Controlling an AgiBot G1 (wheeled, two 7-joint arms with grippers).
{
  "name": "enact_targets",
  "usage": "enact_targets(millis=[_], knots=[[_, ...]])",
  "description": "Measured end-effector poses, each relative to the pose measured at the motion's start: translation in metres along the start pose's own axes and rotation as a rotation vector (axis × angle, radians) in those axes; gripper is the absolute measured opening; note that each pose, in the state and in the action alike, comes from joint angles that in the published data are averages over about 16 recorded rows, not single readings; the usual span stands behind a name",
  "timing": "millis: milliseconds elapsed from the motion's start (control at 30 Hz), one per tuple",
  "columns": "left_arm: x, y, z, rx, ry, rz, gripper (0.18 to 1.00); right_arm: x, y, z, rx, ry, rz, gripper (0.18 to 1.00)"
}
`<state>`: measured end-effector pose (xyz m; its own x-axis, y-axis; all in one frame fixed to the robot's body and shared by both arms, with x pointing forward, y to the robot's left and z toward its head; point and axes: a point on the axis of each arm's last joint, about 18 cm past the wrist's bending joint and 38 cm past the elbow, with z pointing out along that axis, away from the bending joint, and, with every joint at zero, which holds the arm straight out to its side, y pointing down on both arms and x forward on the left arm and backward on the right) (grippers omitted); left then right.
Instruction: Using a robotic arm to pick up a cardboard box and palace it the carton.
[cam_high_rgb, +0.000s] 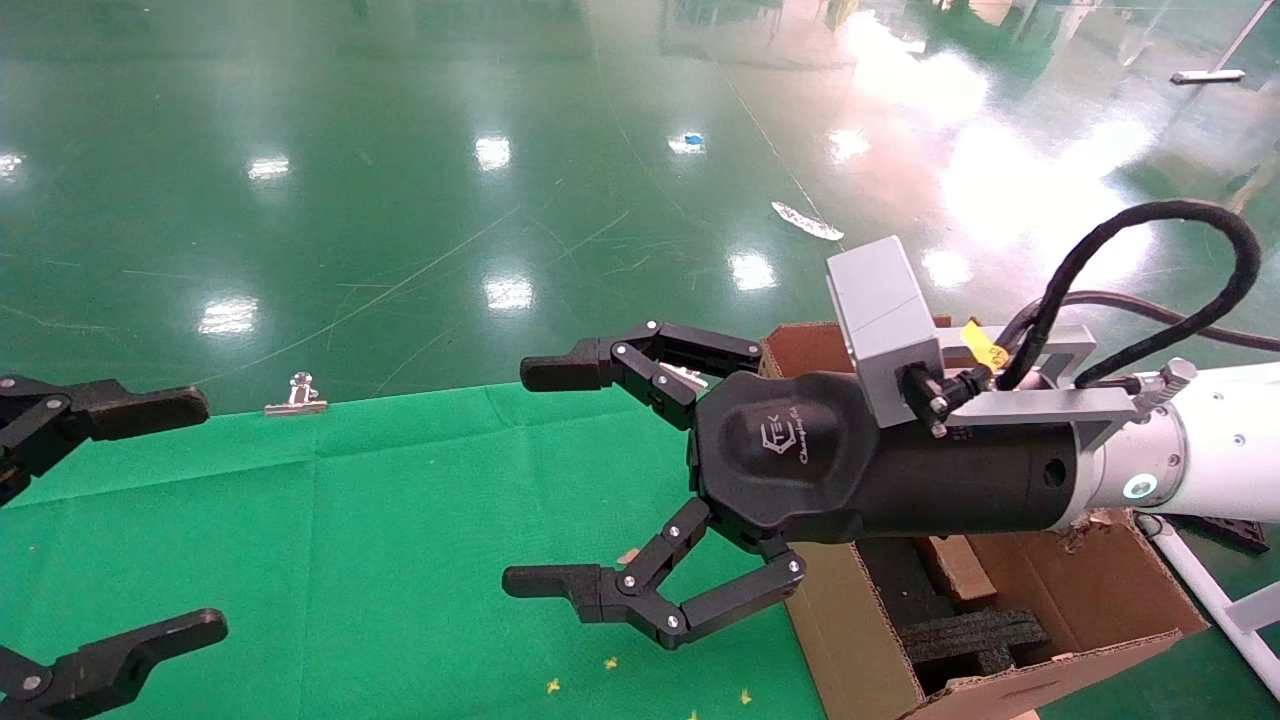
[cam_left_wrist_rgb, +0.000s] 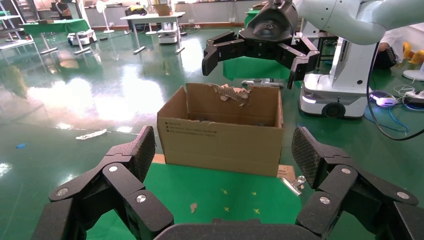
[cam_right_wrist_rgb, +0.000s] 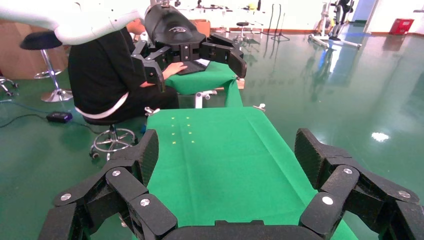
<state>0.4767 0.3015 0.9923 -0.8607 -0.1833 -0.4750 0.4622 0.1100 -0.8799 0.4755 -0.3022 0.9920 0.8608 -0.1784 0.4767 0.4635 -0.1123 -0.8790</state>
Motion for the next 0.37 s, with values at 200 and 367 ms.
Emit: enact_targets(millis=[200, 367], knots=[[0.0000, 0.0000, 0.0000, 0.000, 0.000, 0.000, 1.001, 0.0001, 0.0000, 0.0000, 0.000, 0.000, 0.000, 1.000], [0.0000, 0.0000, 0.0000, 0.000, 0.000, 0.000, 1.001, 0.0001, 0.0000, 0.0000, 0.000, 0.000, 0.000, 1.000]])
